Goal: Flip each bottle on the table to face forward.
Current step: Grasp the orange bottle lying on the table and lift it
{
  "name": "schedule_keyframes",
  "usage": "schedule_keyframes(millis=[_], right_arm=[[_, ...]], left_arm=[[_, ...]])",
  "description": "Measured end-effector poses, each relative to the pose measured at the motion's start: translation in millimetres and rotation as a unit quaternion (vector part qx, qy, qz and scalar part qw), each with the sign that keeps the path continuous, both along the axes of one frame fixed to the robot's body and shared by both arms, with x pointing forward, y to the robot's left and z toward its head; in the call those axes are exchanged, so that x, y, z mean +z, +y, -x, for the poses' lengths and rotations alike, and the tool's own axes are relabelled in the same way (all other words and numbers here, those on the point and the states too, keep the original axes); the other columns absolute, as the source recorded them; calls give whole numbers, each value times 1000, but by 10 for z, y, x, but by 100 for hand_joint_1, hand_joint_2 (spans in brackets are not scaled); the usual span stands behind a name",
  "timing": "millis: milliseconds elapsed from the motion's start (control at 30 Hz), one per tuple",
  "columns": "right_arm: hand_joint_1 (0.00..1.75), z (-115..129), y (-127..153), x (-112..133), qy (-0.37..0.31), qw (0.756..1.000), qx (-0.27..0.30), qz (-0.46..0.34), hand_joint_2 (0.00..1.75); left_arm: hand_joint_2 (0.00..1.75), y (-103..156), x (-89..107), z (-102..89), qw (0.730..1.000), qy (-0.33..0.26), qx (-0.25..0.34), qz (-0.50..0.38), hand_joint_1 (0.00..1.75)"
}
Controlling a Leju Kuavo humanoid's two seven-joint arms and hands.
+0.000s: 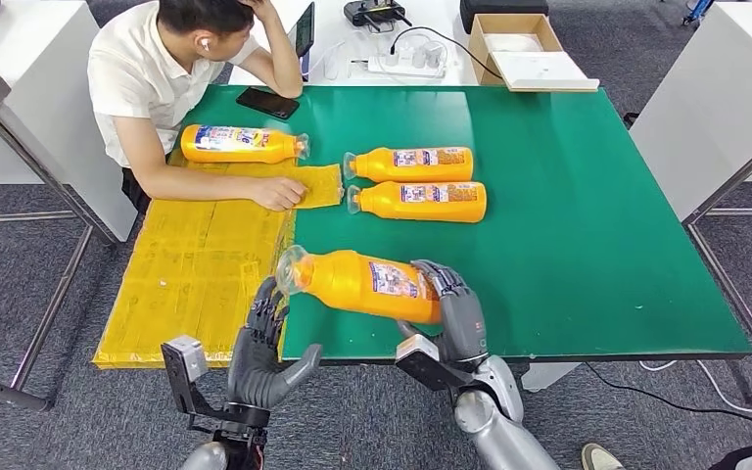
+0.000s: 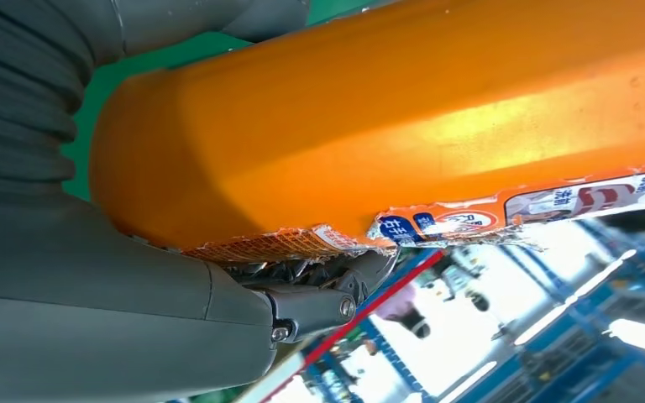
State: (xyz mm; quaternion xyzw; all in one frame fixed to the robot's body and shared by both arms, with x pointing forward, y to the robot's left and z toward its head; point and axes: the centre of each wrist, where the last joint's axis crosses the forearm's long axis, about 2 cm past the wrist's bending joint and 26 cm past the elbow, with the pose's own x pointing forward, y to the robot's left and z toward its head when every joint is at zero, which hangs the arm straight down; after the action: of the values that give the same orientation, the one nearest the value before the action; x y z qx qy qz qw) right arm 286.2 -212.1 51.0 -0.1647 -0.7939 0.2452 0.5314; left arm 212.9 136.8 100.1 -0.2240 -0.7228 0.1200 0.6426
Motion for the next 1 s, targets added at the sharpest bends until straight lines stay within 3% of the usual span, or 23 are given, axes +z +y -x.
schedule_keyframes(millis=[233, 467, 733, 767, 867, 900, 1000], right_arm=[[175, 89, 367, -15, 24, 996, 87, -20, 175], [175, 234, 832, -4, 36, 985, 160, -46, 175], [175, 292, 1075, 54, 30, 976, 203, -73, 175], [175, 291, 1087, 60, 29, 976, 205, -74, 175], [175, 285, 1108, 70, 27, 974, 210, -76, 175], [163, 282, 1112, 73, 27, 974, 211, -77, 175], [41, 267, 1125, 80, 29, 973, 216, -77, 175]], left_arm=[[175, -56, 59, 22, 995, -78, -18, -58, 0], [175, -110, 106, -32, 999, -37, -38, 7, 0], [175, -132, 94, -86, 994, 5, -63, 90, 0], [175, -129, 89, -89, 994, 7, -63, 93, 17], [175, -119, 79, -97, 993, 10, -63, 100, 148], [175, -118, 78, -98, 993, 11, -63, 104, 175], [175, -121, 83, -103, 991, 10, -57, 117, 175]])
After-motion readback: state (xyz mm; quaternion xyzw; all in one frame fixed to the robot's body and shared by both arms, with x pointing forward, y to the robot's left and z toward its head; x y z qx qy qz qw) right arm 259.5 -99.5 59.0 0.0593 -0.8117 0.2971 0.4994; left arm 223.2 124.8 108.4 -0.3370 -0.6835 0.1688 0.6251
